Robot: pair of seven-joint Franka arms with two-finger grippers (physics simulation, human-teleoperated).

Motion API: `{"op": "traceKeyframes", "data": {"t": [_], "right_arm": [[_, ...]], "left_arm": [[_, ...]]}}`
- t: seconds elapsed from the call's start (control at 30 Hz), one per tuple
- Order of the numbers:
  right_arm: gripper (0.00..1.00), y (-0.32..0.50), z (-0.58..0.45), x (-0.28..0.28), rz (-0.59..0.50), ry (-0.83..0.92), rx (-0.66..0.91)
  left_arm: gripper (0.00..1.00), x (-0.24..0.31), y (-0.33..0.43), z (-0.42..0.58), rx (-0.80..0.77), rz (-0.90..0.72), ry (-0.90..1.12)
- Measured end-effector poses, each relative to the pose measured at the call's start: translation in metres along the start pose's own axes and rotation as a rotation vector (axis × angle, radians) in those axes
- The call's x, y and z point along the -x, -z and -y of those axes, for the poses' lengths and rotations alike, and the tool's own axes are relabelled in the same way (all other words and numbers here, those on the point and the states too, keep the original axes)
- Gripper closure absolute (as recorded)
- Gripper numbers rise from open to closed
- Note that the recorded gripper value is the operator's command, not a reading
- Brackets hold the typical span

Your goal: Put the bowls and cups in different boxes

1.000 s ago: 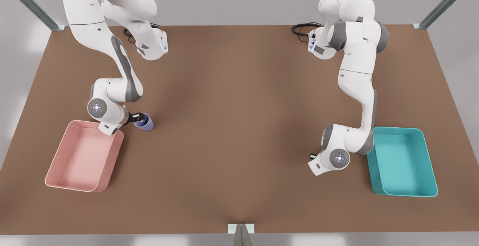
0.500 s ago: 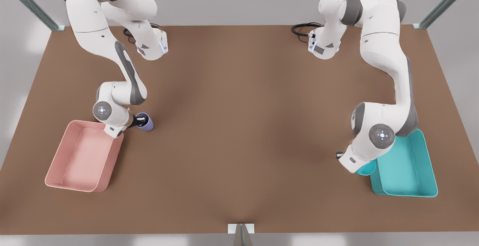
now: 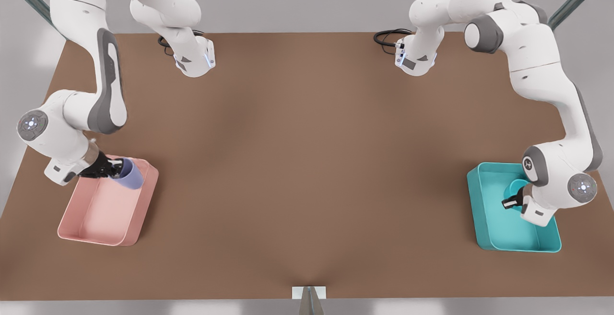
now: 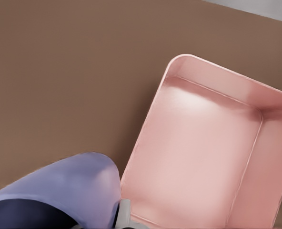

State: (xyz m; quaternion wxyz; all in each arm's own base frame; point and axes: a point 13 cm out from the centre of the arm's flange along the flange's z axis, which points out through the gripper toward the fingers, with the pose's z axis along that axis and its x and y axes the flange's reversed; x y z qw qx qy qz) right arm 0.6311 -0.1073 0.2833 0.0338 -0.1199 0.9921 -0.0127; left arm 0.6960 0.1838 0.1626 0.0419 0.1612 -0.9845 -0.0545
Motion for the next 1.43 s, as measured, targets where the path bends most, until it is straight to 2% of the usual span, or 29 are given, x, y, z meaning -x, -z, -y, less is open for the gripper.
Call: {"op": "traceKeyframes", "data": {"t": [0.23, 0.27, 0.3, 0.43, 0.53, 0.57, 0.6, 0.67, 0.7, 0.83, 0.97, 1.03, 1.07, 1.1, 1.17, 1.23, 1.3, 1.43], "right_arm": [[0.79, -0.087, 0.084, -0.021, -0.129, 0.039, 0.004], [0.79, -0.101, 0.088, -0.025, -0.146, 0.05, 0.011], [0.79, -0.114, 0.092, -0.029, -0.161, 0.061, 0.016], [0.79, -0.154, 0.102, -0.04, -0.201, 0.102, 0.033], [0.79, -0.175, 0.102, -0.045, -0.215, 0.134, 0.043], [0.67, -0.178, 0.102, -0.046, -0.216, 0.144, 0.045], [0.0, -0.182, 0.102, -0.046, -0.218, 0.153, 0.046], [0.0, -0.184, 0.104, -0.047, -0.218, 0.169, 0.041], [0.0, -0.185, 0.105, -0.046, -0.218, 0.176, 0.034], [0.0, -0.18, 0.108, -0.043, -0.211, 0.194, 0.017], [0.0, -0.141, 0.106, -0.04, -0.186, 0.201, 0.03], [0.0, -0.09, 0.105, -0.035, -0.153, 0.208, 0.027], [0.05, -0.045, 0.101, -0.027, -0.115, 0.217, 0.019], [0.0, 0.005, 0.082, -0.005, -0.06, 0.243, 0.012], [0.0, 0.082, 0.005, 0.045, -0.003, 0.327, 0.01], [0.0, 0.125, -0.084, 0.058, -0.024, 0.39, 0.038], [0.0, 0.167, -0.152, 0.035, -0.063, 0.444, 0.019], [0.0, 0.198, -0.168, -0.009, -0.144, 0.352, -0.029]], "left_arm": [[0.79, 0.015, -0.062, -0.012, -0.004, 0.022, 0.021], [0.49, 0.017, -0.064, -0.013, -0.005, 0.03, 0.023], [0.0, 0.019, -0.065, -0.014, -0.007, 0.037, 0.024], [0.0, 0.028, -0.047, -0.012, -0.031, 0.079, 0.024], [0.0, 0.027, 0.08, 0.025, -0.074, 0.182, -0.032], [0.0, 0.017, 0.133, 0.044, -0.085, 0.217, -0.062], [0.0, -0.001, 0.185, 0.068, -0.099, 0.242, -0.097], [0.0, -0.052, 0.262, 0.11, -0.11, 0.244, -0.173], [0.0, -0.073, 0.273, 0.121, -0.107, 0.21, -0.199], [0.0, -0.116, 0.271, 0.125, -0.085, 0.071, -0.23], [0.0, -0.135, 0.256, 0.121, -0.068, -0.024, -0.238], [0.0, -0.14, 0.253, 0.118, -0.062, -0.053, -0.238], [0.0, -0.142, 0.252, 0.115, -0.061, -0.064, -0.236], [0.0, -0.143, 0.249, 0.113, -0.059, -0.075, -0.233], [0.0, -0.145, 0.246, 0.111, -0.057, -0.092, -0.232], [0.0, -0.147, 0.244, 0.11, -0.055, -0.103, -0.232], [0.0, -0.149, 0.243, 0.109, -0.053, -0.111, -0.233], [0.0, -0.151, 0.242, 0.108, -0.051, -0.12, -0.234]]}}
